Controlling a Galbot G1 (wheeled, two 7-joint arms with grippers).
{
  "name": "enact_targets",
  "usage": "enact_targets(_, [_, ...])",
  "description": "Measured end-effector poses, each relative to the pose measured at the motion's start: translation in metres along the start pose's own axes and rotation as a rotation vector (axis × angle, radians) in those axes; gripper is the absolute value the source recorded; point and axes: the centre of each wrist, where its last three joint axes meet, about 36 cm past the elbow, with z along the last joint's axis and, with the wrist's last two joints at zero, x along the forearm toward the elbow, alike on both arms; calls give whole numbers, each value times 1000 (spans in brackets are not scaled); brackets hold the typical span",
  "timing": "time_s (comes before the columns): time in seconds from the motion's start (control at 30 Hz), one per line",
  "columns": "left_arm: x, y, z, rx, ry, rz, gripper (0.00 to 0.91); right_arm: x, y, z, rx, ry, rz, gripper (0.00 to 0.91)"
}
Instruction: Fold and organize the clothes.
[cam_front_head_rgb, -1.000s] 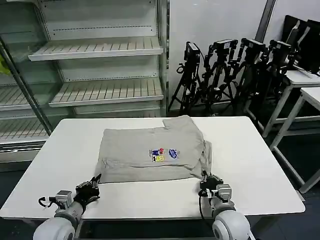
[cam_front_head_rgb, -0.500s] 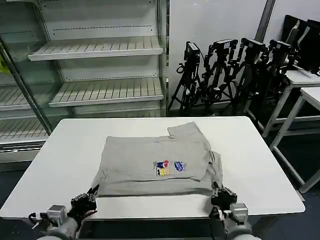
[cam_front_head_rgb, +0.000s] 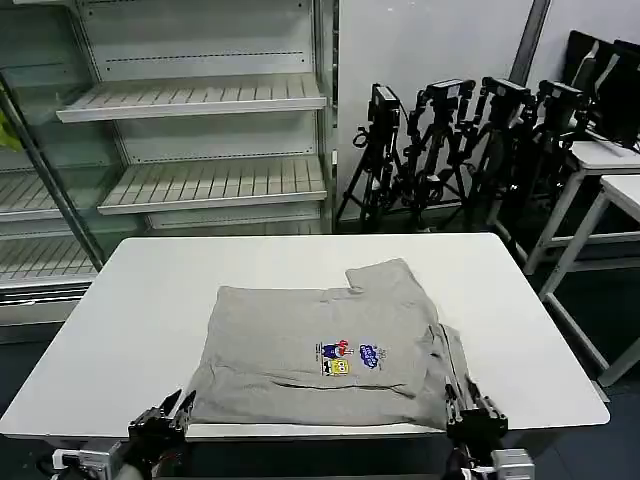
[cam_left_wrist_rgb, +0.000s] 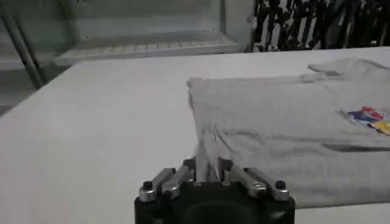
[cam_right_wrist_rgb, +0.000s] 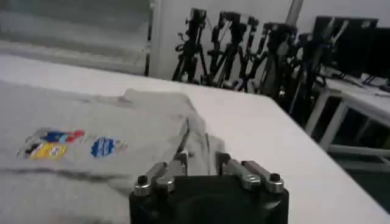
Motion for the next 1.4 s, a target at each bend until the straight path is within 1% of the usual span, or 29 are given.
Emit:
enact_targets(0.13, [3,1,-11,-5,-33,-5,907,-15,-4,-7,-14,-38,-1,907])
enact_targets(0.33, [-10,5,-28,19,-87,22,907,-65,-1,-14,-32,-67,-13,907])
enact_targets(0.67, [-86,25,-54,39,-127,45,907,-174,7,-34,-28,-79,-36,907])
enact_targets(1.03, [-173,32,-88,-2,-128,38,907,-279,16,-56,-34,-17,-21,907])
enact_targets(1.27, [-220,26,-101,-38,-101,23,907,-331,21,-70,-53,32,-10,907])
enact_targets(1.4, [-242,22,-105,-61,-81,18,907,-354,23,-73,-68,67,-8,907])
